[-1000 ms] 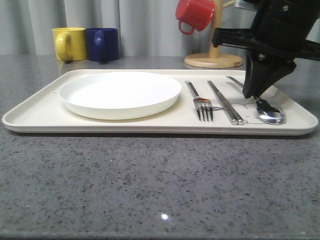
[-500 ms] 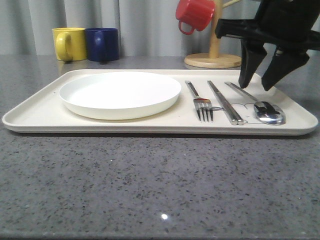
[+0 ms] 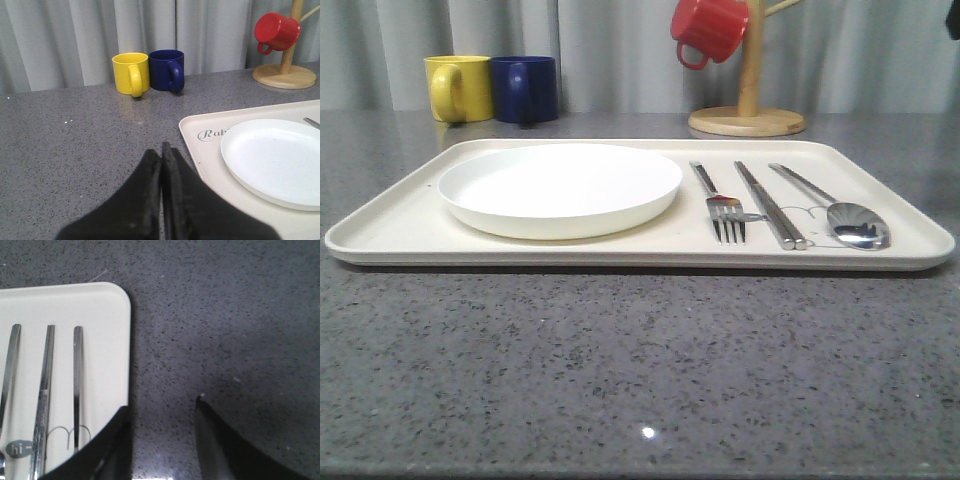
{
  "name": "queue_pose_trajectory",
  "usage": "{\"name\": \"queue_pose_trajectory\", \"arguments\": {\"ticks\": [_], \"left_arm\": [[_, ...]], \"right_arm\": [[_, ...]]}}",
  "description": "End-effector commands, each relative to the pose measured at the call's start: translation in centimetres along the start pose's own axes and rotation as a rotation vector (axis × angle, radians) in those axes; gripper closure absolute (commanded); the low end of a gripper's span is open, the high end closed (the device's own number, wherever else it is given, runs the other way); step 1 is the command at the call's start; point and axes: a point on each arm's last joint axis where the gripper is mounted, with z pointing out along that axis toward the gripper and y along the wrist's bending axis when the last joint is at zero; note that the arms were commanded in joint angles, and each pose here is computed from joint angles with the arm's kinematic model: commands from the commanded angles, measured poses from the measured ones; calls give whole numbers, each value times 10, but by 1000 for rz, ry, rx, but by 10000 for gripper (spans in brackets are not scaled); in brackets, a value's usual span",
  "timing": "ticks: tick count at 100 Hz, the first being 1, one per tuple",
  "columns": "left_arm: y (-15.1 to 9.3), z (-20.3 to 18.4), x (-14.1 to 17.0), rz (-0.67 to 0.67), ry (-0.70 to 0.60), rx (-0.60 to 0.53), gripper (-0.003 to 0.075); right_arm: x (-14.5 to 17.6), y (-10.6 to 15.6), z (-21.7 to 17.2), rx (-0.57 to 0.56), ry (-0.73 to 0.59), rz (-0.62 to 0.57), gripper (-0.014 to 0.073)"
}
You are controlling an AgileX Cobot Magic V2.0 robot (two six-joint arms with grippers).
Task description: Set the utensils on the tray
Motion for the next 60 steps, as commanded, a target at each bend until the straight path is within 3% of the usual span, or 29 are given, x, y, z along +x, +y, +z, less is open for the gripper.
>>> {"name": "queue_pose_trajectory", "arguments": {"ticks": [1, 60], "left_arm": [[4, -1, -15, -15, -92, -36, 738], [4, -1, -15, -15, -92, -36, 738]], "right_arm": [[-2, -7, -30, -2, -153, -33, 274], [131, -42, -104, -99, -621, -77, 274]]}}
